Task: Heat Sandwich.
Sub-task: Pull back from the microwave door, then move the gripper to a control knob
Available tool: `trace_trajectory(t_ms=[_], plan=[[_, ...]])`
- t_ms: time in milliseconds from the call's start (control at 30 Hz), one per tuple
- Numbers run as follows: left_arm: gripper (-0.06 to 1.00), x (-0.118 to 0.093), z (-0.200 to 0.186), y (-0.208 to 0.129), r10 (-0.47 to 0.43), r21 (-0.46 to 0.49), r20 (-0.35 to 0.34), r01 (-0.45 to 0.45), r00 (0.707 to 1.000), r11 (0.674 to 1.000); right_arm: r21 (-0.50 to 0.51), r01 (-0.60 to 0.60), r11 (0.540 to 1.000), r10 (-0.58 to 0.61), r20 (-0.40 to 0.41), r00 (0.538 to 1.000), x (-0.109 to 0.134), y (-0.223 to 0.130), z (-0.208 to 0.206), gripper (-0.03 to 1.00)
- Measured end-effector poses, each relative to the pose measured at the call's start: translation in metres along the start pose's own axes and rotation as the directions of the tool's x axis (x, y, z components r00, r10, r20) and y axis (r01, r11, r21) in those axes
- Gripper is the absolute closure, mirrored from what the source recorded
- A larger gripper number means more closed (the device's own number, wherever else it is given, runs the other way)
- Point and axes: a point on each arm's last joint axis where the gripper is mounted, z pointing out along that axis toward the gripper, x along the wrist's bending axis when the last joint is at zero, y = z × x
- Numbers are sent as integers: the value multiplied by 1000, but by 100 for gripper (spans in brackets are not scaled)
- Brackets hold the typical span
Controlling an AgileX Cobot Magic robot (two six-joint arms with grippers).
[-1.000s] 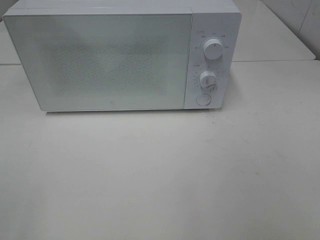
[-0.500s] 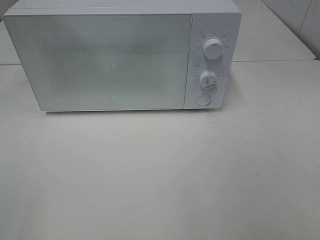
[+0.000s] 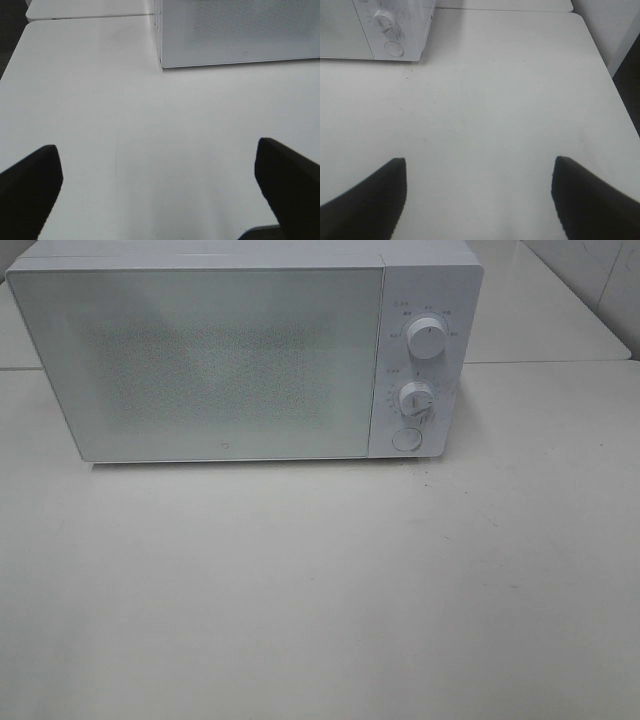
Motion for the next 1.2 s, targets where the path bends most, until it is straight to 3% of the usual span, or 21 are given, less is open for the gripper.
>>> trace_trajectory(t_ms=[767,1200], plan=[[-5,0,0,0,0,0,0,0,1000,1000,-6,0,1000,0,0,1000,0,1,0,20],[-5,0,0,0,0,0,0,0,1000,1000,-22,10,1000,-10,-4,1000,1,41,29,20]])
